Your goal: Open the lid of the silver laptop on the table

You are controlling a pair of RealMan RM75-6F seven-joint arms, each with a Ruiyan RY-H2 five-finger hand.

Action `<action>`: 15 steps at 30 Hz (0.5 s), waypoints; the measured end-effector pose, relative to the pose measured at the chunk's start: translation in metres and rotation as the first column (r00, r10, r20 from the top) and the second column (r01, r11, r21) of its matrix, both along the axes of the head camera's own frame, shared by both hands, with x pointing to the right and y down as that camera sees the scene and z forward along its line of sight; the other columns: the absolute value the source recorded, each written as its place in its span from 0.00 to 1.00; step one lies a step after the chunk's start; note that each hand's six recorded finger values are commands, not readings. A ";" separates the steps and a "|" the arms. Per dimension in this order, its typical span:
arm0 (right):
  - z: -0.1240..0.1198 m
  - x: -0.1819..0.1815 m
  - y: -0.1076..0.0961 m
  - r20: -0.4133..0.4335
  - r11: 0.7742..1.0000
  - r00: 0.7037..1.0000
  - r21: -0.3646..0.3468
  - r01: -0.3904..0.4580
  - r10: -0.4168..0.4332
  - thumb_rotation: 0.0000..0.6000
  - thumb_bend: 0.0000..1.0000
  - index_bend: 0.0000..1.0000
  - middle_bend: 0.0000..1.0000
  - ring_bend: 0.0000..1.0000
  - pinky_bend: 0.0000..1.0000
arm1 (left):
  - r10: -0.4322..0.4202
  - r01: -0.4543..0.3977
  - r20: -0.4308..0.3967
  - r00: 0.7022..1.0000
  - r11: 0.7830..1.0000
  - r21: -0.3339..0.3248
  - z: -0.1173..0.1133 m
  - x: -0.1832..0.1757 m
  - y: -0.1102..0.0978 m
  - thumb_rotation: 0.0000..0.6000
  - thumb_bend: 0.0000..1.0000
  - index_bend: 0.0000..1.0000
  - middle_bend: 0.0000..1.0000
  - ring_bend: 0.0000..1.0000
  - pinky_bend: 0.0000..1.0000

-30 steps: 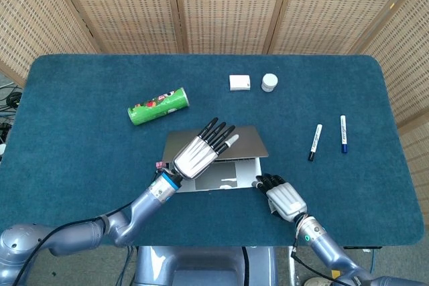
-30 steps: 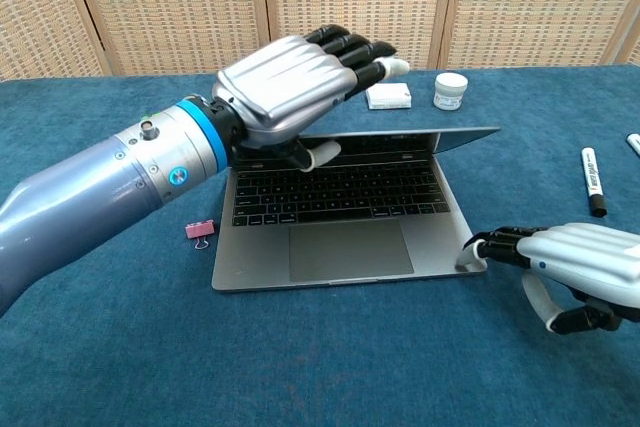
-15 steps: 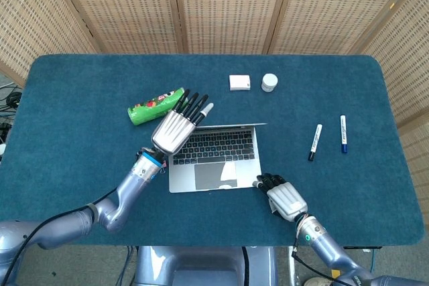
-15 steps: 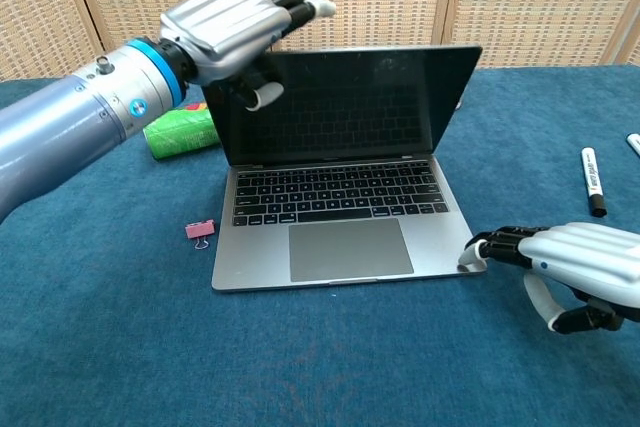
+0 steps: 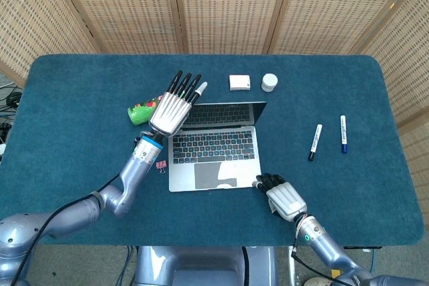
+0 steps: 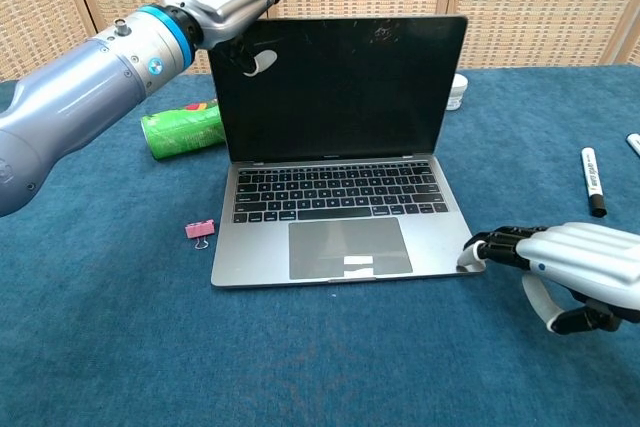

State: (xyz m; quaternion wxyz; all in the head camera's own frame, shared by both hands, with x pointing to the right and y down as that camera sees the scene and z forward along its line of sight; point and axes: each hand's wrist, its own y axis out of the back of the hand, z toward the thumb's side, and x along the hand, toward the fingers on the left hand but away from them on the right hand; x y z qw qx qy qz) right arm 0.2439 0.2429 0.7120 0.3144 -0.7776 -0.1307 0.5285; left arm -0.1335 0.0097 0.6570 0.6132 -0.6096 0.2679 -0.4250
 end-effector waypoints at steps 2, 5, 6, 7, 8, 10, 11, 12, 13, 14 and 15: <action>0.000 0.001 0.000 -0.002 1.000 1.000 -0.001 0.002 -0.002 1.00 0.96 0.12 0.16 0.06 0.12 | -0.009 0.009 0.013 1.000 1.000 0.006 0.001 -0.001 -0.004 1.00 0.42 0.00 0.00 0.00 0.00; 0.000 0.002 0.000 -0.004 1.000 1.000 -0.002 0.007 -0.007 1.00 0.96 0.13 0.16 0.06 0.12 | -0.029 0.029 0.018 0.999 1.000 0.009 0.002 -0.003 -0.011 1.00 0.42 0.00 0.00 0.00 0.00; 0.000 0.002 0.000 -0.004 1.000 1.000 -0.001 0.009 -0.009 1.00 0.96 0.13 0.16 0.06 0.12 | -0.035 0.035 0.016 0.999 0.999 0.009 0.002 -0.003 -0.012 1.00 0.42 0.00 0.00 0.00 0.00; -0.001 0.003 0.000 -0.005 1.000 1.000 -0.001 0.011 -0.011 1.00 0.96 0.13 0.16 0.06 0.12 | -0.042 0.042 0.015 0.999 0.999 0.010 0.002 -0.004 -0.014 1.00 0.41 0.00 0.00 0.00 0.00; -0.001 0.003 0.000 -0.005 1.000 1.000 0.001 0.012 -0.012 1.00 0.96 0.13 0.16 0.06 0.12 | -0.051 0.051 0.015 0.999 0.999 0.010 0.002 -0.006 -0.016 1.00 0.41 0.00 0.00 0.00 0.00; -0.001 0.003 0.000 -0.006 1.000 1.000 0.001 0.015 -0.015 1.00 0.96 0.13 0.16 0.06 0.12 | -0.071 0.071 0.018 0.997 0.997 0.009 0.003 -0.009 -0.020 1.00 0.41 0.00 0.00 0.00 0.00; -0.002 0.004 0.000 -0.007 1.000 1.000 0.002 0.017 -0.017 1.00 0.95 0.13 0.16 0.06 0.12 | -0.082 0.082 0.019 0.996 0.997 0.007 0.003 -0.011 -0.022 1.00 0.41 0.00 0.00 0.00 0.00; -0.002 0.004 0.000 -0.008 1.000 1.000 0.003 0.018 -0.018 1.00 0.95 0.13 0.16 0.06 0.12 | -0.092 0.092 0.018 0.996 0.996 0.005 0.003 -0.013 -0.024 1.00 0.41 0.00 0.00 0.00 0.00; -0.002 0.004 -0.001 -0.009 1.000 1.000 0.006 0.019 -0.019 1.00 0.95 0.12 0.16 0.06 0.12 | -0.101 0.101 0.018 0.995 0.995 0.003 0.004 -0.014 -0.025 1.00 0.41 0.00 0.00 0.00 0.00; -0.002 0.004 -0.001 -0.010 1.000 1.000 0.007 0.019 -0.019 1.00 0.94 0.12 0.16 0.06 0.12 | -0.109 0.109 0.019 0.994 0.994 0.001 0.004 -0.016 -0.027 1.00 0.41 0.00 0.00 0.00 0.00; -0.003 0.005 -0.001 -0.011 1.000 1.000 0.007 0.020 -0.019 1.00 0.94 0.12 0.16 0.06 0.12 | -0.113 0.113 0.021 0.993 0.994 0.001 0.004 -0.017 -0.028 1.00 0.41 0.00 0.00 0.00 0.00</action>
